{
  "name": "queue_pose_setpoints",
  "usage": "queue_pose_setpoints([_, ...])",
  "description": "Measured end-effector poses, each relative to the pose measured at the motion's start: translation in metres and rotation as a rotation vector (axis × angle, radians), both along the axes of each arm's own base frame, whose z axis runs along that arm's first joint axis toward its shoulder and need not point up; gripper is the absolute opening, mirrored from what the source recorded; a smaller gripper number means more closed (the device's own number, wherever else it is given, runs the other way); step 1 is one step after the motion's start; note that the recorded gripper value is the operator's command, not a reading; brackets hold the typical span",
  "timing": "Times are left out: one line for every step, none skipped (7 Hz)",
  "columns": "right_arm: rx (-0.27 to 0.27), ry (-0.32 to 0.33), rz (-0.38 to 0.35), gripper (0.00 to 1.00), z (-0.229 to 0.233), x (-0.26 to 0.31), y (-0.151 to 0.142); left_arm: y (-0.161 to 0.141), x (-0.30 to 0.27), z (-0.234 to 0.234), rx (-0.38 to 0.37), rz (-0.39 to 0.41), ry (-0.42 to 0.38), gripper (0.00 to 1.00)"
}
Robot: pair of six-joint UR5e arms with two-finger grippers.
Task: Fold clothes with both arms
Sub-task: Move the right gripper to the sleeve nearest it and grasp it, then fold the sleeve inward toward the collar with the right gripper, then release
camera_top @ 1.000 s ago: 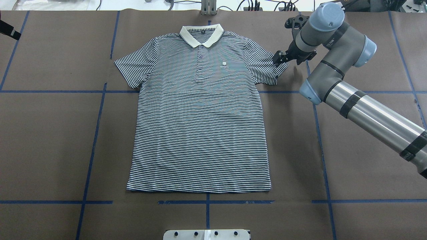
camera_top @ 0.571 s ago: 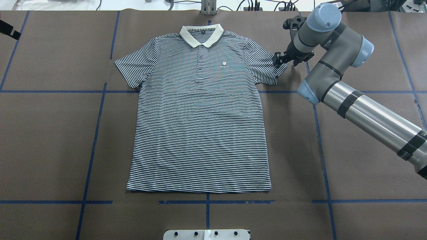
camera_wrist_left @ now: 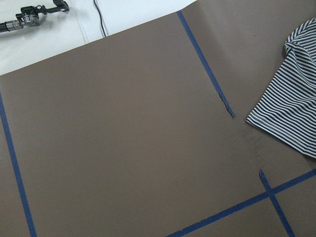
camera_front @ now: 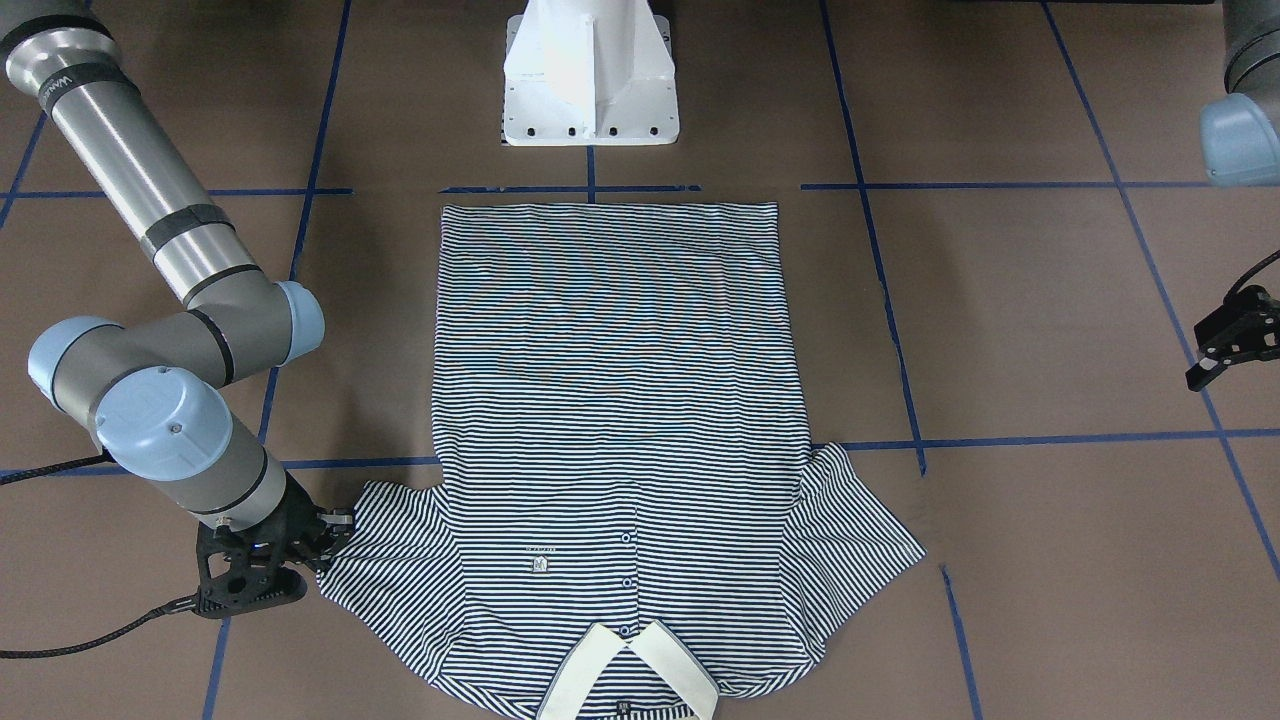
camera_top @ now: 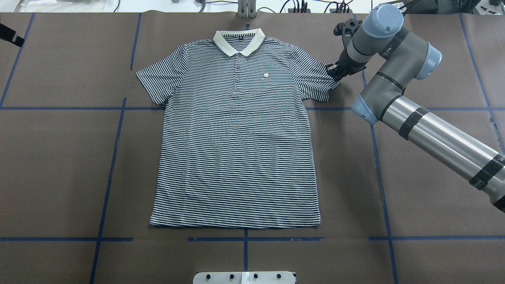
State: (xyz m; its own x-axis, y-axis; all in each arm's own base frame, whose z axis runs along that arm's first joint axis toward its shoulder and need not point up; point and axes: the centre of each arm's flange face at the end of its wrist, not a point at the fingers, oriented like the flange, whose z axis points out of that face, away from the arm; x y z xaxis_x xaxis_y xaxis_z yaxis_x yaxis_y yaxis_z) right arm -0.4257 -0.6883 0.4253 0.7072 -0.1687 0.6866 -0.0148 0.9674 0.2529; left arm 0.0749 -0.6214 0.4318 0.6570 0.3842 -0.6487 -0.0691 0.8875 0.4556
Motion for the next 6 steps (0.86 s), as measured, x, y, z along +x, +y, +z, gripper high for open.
queue_pose_setpoints([0.013,-0.016,0.001,0.0,-0.012,0.004,-0.003,0.0,0.0,-0.001,0.001,0.0,0.0,1.0])
queue_pose_setpoints([0.024,-0.056,-0.008,0.0,-0.031,0.012,-0.004,0.0,0.0,-0.002,0.003,0.0,0.001,1.0])
queue_pose_setpoints([0.029,-0.107,-0.027,0.0,-0.054,0.019,-0.002,0.001,0.0,-0.002,0.004,0.0,0.001,1.0])
queue_pose_setpoints([0.036,-0.148,-0.038,0.0,-0.075,0.02,0.003,0.001,0.0,-0.002,0.004,0.0,0.001,1.0])
queue_pose_setpoints([0.029,-0.183,-0.034,0.0,-0.1,0.01,0.008,0.001,-0.001,-0.002,0.004,-0.001,0.0,1.0])
queue_pose_setpoints([0.019,-0.198,-0.024,0.0,-0.129,-0.014,0.012,0.001,-0.001,-0.001,0.004,-0.001,-0.001,1.0])
